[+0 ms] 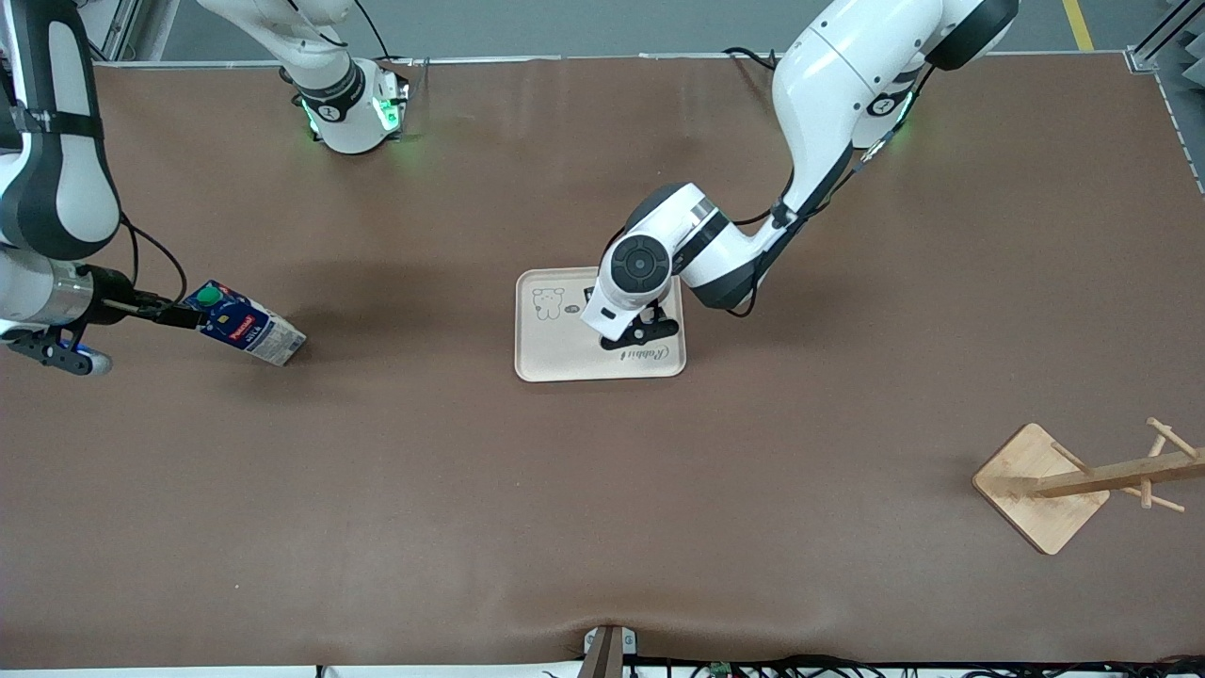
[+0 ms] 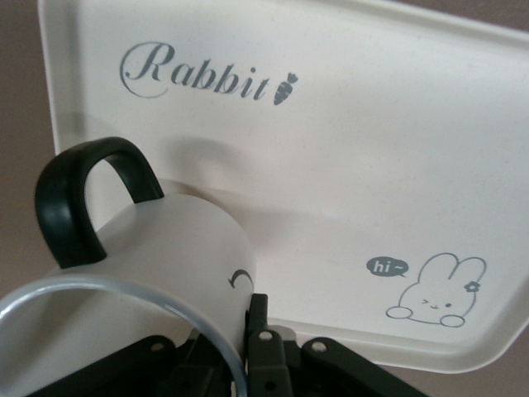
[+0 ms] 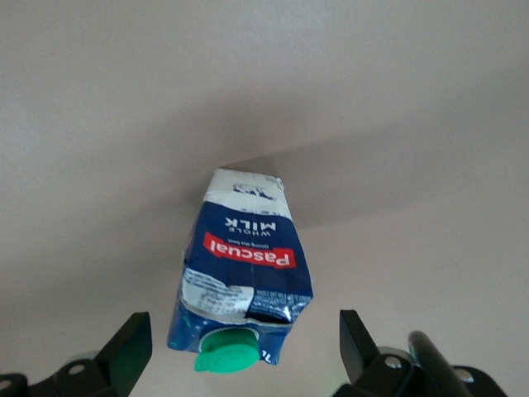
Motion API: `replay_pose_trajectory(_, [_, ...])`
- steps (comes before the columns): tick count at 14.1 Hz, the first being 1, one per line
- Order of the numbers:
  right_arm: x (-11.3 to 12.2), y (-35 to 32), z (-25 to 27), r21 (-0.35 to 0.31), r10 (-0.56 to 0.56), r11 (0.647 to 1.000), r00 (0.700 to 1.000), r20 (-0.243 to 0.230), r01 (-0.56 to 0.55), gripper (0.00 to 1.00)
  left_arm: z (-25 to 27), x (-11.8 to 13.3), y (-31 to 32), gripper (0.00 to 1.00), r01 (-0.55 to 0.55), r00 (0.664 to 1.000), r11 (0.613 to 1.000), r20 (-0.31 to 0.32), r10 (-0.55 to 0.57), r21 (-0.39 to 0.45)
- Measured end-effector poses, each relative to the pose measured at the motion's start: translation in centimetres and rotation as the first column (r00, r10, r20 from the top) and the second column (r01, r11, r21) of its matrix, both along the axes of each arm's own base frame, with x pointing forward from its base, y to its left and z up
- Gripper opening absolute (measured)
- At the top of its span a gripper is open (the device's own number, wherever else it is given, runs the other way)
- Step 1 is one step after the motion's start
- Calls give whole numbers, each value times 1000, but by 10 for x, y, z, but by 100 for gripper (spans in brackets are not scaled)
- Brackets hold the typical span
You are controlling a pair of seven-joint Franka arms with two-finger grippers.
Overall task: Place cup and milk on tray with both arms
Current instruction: 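Set the mug on the tray while the right gripper grasps the milk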
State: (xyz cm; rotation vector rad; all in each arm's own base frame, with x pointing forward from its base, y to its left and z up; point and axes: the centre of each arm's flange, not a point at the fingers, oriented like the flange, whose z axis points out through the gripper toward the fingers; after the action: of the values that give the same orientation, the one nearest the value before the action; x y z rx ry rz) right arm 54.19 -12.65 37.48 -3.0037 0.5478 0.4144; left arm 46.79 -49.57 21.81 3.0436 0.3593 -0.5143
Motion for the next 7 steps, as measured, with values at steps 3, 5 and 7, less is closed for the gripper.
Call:
replay_pose_trajectory(3, [-16, -4, -16, 55, -64, 996, 998, 6, 64, 100, -8, 3, 5, 6, -8, 1000, 1000, -4, 8, 10])
replay_pose_trajectory(5, [-22, -10, -28, 76, -103, 992, 995, 15, 101, 100, -9, 6, 8, 6, -20, 1000, 1000, -2, 20, 16])
replay_pose_trajectory(7, [-27, -9, -39, 91, -125, 988, 992, 17, 123, 100, -10, 9, 10, 6, -38, 999, 999, -1, 38, 25])
